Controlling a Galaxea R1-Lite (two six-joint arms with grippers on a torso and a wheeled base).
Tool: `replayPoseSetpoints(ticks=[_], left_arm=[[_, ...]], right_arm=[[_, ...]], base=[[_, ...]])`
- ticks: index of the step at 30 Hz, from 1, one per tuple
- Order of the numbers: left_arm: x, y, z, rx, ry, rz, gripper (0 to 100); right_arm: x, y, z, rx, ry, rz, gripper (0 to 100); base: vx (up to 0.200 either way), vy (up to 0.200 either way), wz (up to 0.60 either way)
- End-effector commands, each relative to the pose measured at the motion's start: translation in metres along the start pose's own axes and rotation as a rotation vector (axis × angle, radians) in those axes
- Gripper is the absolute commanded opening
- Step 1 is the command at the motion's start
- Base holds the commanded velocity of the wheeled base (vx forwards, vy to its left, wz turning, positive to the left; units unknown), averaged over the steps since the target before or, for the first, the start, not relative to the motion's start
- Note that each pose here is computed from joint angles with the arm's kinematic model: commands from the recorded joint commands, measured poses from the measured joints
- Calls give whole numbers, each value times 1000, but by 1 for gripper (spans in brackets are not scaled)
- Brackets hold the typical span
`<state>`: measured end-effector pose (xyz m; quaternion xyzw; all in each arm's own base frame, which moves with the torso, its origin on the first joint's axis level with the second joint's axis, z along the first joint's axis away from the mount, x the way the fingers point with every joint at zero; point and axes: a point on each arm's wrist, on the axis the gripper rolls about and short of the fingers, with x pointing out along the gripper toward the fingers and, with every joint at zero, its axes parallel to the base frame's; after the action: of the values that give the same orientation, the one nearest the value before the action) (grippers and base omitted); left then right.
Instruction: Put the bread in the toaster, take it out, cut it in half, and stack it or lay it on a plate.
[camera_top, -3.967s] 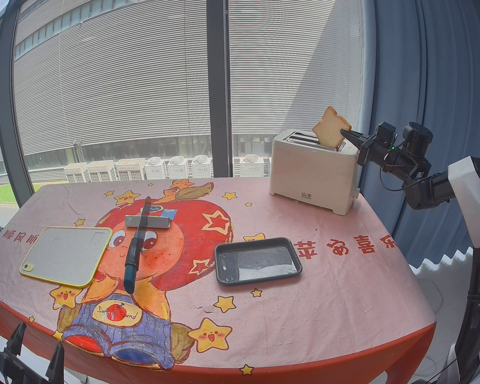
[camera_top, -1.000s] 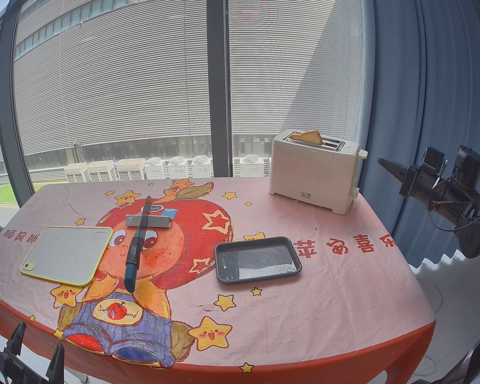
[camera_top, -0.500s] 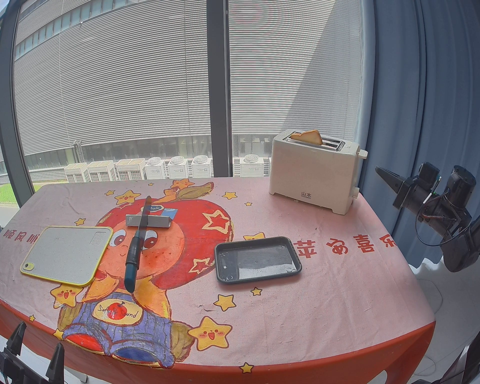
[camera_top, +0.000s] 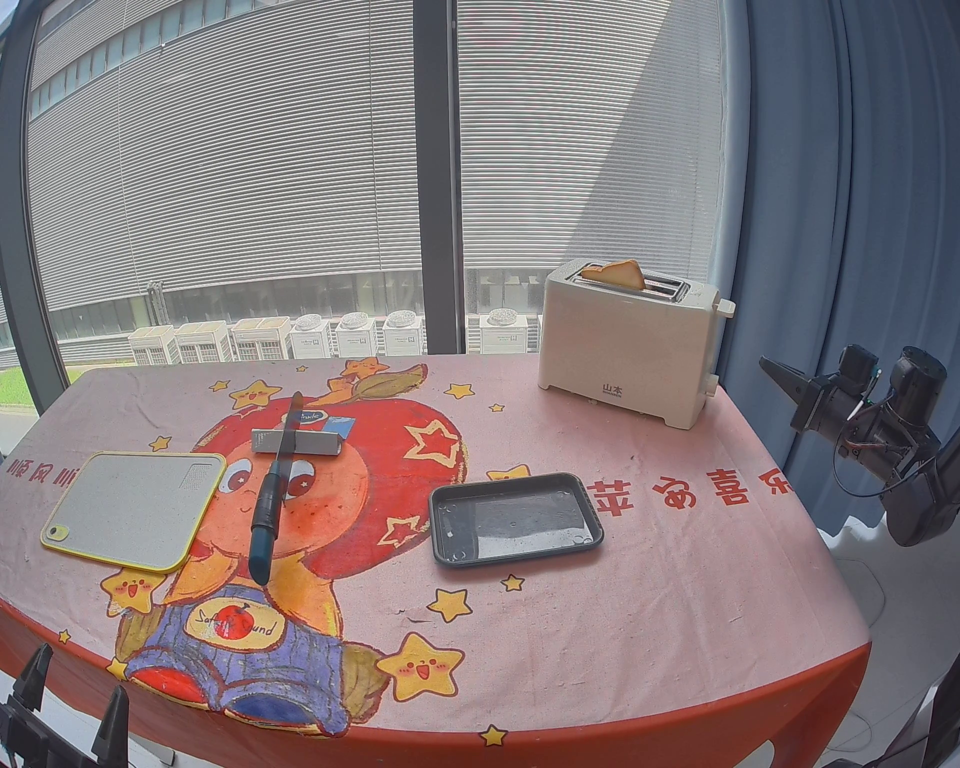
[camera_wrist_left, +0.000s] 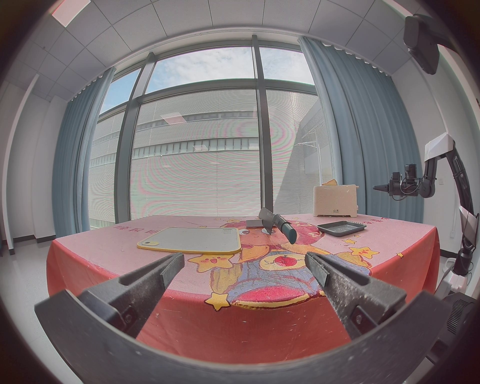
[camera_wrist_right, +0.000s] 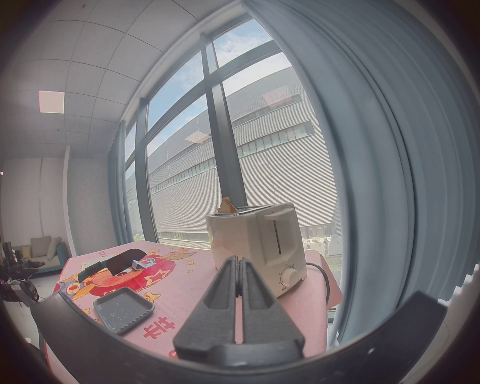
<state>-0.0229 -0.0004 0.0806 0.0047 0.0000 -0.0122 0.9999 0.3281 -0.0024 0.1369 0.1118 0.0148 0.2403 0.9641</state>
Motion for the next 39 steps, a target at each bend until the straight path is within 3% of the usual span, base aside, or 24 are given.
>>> replayPoseSetpoints(ticks=[1,28,32,33,36,39], left_arm=[[0,0,-5,0,1,0,100],[0,0,-5,0,1,0,100],[0,0,-5,0,1,0,100],[0,0,-5,0,1,0,100],[0,0,-5,0,1,0,100],[0,0,-5,0,1,0,100]], right_arm=[[2,-4,-8,17,33,-10,0],[16,-30,-54,93,149,-54,0],[16,-30,-55,100,159,-57,0],[17,-30,-56,129,206,-78,0],[16,-30,-55,151,245,-91,0],[20,-32,-53,148,243,-123,0]], base=[[0,0,0],[0,0,0],[0,0,0],[0,0,0],[0,0,0],[0,0,0]])
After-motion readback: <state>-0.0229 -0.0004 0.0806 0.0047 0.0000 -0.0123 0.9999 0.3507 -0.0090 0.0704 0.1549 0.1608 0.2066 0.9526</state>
